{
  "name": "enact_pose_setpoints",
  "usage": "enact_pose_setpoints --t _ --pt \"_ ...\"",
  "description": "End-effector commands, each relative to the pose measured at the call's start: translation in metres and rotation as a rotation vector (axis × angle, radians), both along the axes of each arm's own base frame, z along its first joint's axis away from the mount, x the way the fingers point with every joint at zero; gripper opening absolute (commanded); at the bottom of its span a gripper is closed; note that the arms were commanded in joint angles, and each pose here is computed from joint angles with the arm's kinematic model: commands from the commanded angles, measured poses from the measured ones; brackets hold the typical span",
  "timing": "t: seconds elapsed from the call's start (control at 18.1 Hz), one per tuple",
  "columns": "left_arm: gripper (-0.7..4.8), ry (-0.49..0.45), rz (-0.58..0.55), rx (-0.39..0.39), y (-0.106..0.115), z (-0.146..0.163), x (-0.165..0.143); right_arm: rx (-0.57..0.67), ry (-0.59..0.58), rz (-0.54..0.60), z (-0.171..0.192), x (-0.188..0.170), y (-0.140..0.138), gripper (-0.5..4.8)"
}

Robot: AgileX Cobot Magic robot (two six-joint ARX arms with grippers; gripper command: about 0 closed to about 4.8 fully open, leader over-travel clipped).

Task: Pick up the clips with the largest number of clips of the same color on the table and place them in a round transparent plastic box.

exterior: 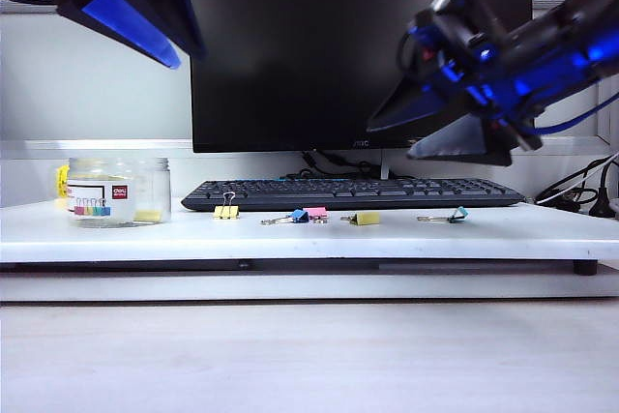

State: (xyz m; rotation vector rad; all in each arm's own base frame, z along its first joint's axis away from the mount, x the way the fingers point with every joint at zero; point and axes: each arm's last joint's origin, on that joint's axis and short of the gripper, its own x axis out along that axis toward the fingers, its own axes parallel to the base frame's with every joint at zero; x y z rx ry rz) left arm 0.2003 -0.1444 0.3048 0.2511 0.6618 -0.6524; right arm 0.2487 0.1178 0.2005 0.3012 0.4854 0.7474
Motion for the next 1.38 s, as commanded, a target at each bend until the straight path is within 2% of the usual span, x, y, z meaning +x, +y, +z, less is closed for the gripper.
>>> enact_pose_setpoints --t 0.06,0.44,0.66,0.83,1.38 --pt "1.75 -0.012 -0.004 0.005 0.001 0.001 0.000 0.006 -0.022 0.008 0.003 0.007 0.004 2.97" --pt "1.75 -0.031 -0.008 -0.001 0.000 0.003 0.001 -0.010 -0.021 0.045 0.003 0.018 0.019 2.96" --pt "1.75 -0.032 -0.010 0.001 0.000 0.003 0.001 -0.128 -0.049 0.103 -0.006 0.018 0.033 2.92" --pt "1.75 -0.030 -0.010 0.003 0.000 0.003 0.001 -0.261 -0.103 0.084 -0.011 0.016 0.035 2.92" --pt "1.75 -0.032 -0.010 0.000 0.000 0.003 0.001 -0.343 -0.160 0.042 -0.013 0.018 0.034 2.92"
